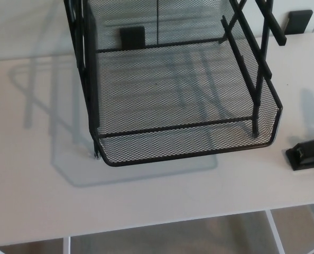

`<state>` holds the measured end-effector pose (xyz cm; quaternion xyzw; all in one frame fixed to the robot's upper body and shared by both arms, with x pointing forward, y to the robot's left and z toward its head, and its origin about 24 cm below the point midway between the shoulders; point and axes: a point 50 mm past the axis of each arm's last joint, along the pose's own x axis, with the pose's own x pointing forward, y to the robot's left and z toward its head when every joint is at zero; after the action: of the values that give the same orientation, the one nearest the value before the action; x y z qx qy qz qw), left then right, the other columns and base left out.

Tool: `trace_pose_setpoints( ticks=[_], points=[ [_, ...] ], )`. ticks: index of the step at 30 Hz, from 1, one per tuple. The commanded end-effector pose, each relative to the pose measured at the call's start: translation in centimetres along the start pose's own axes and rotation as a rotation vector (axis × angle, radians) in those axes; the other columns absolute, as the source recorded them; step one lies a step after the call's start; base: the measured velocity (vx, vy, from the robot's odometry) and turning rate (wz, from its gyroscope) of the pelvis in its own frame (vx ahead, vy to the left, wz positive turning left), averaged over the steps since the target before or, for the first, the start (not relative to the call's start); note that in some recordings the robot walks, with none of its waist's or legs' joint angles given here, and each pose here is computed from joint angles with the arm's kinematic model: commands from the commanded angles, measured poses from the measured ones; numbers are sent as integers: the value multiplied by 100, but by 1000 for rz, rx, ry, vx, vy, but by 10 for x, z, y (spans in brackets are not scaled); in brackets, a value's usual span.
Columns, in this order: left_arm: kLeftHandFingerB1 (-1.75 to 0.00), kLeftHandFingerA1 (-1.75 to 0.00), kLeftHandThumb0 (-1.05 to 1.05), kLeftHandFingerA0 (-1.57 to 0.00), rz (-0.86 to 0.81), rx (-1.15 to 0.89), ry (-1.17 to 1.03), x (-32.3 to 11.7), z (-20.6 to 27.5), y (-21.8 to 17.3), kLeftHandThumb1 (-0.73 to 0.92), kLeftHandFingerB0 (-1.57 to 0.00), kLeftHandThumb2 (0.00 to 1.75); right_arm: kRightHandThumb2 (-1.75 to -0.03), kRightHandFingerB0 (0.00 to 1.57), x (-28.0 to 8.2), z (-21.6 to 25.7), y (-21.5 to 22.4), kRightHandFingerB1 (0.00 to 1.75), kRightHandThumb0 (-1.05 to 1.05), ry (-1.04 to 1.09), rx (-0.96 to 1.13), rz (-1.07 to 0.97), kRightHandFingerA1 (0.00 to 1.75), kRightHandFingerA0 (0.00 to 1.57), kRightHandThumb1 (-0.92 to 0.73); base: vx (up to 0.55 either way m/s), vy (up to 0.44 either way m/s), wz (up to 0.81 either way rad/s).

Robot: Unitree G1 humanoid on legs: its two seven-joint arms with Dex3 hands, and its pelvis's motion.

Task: The robot walks towards a desk on which a file tray is kept in the middle and a stapler is kept to its right. The robot lifts the stapler using its right hand and places it on the file tray.

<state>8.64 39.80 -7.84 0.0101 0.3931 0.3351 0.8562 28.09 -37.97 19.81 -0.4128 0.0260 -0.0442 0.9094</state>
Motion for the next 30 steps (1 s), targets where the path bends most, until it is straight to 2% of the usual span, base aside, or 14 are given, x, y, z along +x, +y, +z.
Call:
trace_pose_setpoints(
  ticks=[1, 2, 3, 6, 8, 11, 12, 13, 16, 17, 22, 23, 28, 30],
  points=[
    [-110, -166, -105, -38, -13, -3, -7, 1, 2, -1, 77, 0, 102, -76, 0, 1, 5, 35, 7, -72, 90, -373, 377, 0, 0, -42, 0, 0, 0],
    [-114, -167, -105, -38, -17, 12, -11, 0, 3, -1, 81, 0, 100, -75, 0, 2, 4, 41, 7, -70, 110, -393, 411, 0, 0, -41, 0, 0, 0],
    [-89, -141, -105, -74, -17, 1, -13, 0, 3, 0, 52, -15, 134, -76, 0, 3, 4, 44, 5, -72, 120, -423, 434, 0, 0, -43, 0, 0, 0],
    [-88, -140, -105, -73, -14, 11, -14, 0, 3, 0, 53, -15, 136, -73, 0, 3, 2, 55, 7, -68, 147, -461, 486, 0, 0, -40, 0, 0, 0],
    [-83, -127, -105, -53, -19, 10, -13, 0, 2, 1, 52, -10, 136, -72, 2, 5, -3, 68, 8, -66, 170, -509, 537, 1, 0, -39, 0, 0, 0],
    [-81, -129, -105, -56, -17, -7, -10, 0, 1, 1, 52, -7, 136, -76, 0, 5, -7, 77, 18, -59, 178, -556, 579, 15, 0, -36, 0, 0, 0],
    [-80, -125, -105, -51, -16, 1, -8, 0, 1, 1, 52, -6, 136, -55, 2, 5, -8, 80, 18, -56, 182, -576, 595, 24, 0, -45, 0, 0, 0],
    [-84, -134, -105, -63, -16, 6, -10, 0, 1, 1, 52, -11, 136, -60, 0, 5, -9, 83, 17, -55, 184, -593, 607, 24, 0, -42, 0, 0, 0],
    [-81, -133, -105, -62, -19, 26, -16, -1, 1, 1, 53, -8, 136, -56, 1, 5, -13, 93, 23, -57, 176, -653, 632, 27, 0, -43, 0, 0, 0],
    [-81, -129, -105, -55, -24, 19, -14, -1, 1, 1, 49, -7, 134, -76, 0, 5, -13, 95, 25, -54, 174, -665, 638, 22, 0, -33, 0, 0, 0],
    [-82, -131, -105, -59, -14, 4, -2, -1, 0, 1, 51, -8, 134, -77, 0, 9, -9, 109, 27, -56, 140, -666, 641, 23, 0, -33, 0, 0, 0],
    [-83, -136, -105, -66, -12, 5, -3, -1, 0, 1, 51, -10, 135, -76, 4, 9, -8, 111, 26, -56, 123, -677, 638, 22, 2, -33, 0, 0, 0],
    [-81, -134, -105, -64, -11, 22, -7, -1, 0, 1, 56, -9, 138, -77, 5, 11, -5, 120, 25, -60, 91, -694, 650, 19, 3, -35, 0, 0, 0],
    [-80, -130, -105, -58, -17, 23, -3, -1, -1, 2, 53, -8, 136, -78, 0, 12, -4, 125, 28, -59, 71, -727, 632, 26, 1, -35, 0, 0, 0]
  ],
)
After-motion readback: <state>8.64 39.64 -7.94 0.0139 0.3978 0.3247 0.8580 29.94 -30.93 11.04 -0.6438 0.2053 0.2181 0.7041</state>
